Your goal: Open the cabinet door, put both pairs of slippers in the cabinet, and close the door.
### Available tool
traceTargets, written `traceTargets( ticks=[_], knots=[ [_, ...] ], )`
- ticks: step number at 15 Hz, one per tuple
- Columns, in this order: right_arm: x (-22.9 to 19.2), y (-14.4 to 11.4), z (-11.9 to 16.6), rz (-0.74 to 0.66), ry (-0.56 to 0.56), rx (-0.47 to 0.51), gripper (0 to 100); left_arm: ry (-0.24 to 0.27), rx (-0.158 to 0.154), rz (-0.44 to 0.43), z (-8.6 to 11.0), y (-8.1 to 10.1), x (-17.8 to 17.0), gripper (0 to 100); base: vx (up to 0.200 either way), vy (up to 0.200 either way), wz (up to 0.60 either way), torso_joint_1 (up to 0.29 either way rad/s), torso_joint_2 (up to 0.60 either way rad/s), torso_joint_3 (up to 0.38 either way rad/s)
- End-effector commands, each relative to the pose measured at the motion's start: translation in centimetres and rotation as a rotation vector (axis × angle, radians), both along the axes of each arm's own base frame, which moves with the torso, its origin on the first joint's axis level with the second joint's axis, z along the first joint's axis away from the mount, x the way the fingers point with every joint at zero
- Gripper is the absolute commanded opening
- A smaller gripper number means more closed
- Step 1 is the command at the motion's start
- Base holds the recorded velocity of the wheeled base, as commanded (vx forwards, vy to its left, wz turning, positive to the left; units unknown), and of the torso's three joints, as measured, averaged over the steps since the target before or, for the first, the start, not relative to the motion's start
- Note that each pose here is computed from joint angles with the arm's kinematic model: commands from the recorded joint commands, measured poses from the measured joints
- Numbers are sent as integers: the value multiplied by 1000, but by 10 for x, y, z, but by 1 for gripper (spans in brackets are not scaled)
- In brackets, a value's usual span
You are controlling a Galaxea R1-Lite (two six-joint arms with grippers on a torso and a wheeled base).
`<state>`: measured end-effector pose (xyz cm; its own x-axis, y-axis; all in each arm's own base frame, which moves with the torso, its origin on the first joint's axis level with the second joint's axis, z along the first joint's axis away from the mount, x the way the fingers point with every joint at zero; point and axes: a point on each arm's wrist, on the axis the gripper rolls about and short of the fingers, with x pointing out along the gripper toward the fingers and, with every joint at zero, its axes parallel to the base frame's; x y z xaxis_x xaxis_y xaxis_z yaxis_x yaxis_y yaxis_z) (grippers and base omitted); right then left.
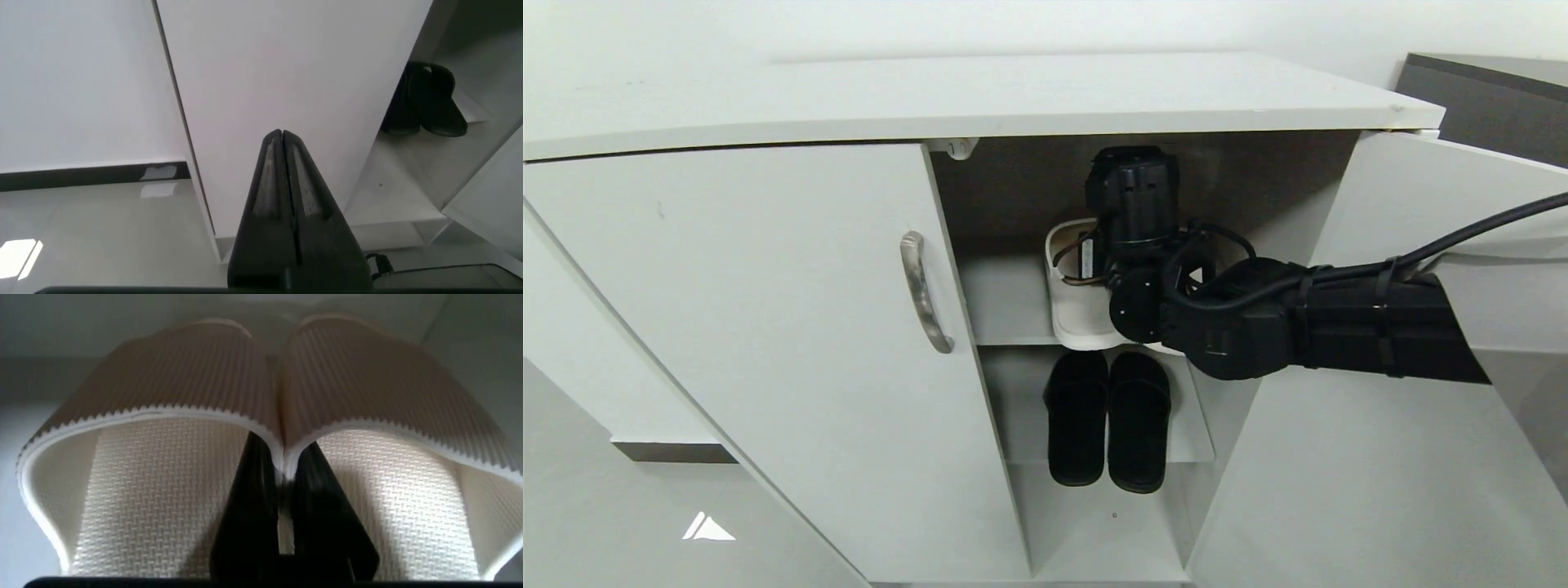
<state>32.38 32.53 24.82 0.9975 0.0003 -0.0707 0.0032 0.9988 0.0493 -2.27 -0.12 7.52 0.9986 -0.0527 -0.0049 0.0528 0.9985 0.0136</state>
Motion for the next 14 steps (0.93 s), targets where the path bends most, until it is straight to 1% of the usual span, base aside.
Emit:
traceTargets(
  ticks=[1, 9, 10, 14],
  knots=[
    [3, 2, -4, -3, 5, -5, 0, 1, 0, 1, 0, 0, 0, 0, 0, 0, 0, 0, 0, 0],
    [7, 6, -16, -3, 21, -21, 0, 1, 0, 1, 0, 0, 0, 0, 0, 0, 0, 0, 0, 0],
    [8, 6, -17, -3, 22, -24, 100, 1, 0, 1, 0, 0, 0, 0, 0, 0, 0, 0, 0, 0],
    [3, 4, -18, 1, 34, -32, 100, 1, 0, 1, 0, 0, 0, 0, 0, 0, 0, 0, 0, 0]
  ],
)
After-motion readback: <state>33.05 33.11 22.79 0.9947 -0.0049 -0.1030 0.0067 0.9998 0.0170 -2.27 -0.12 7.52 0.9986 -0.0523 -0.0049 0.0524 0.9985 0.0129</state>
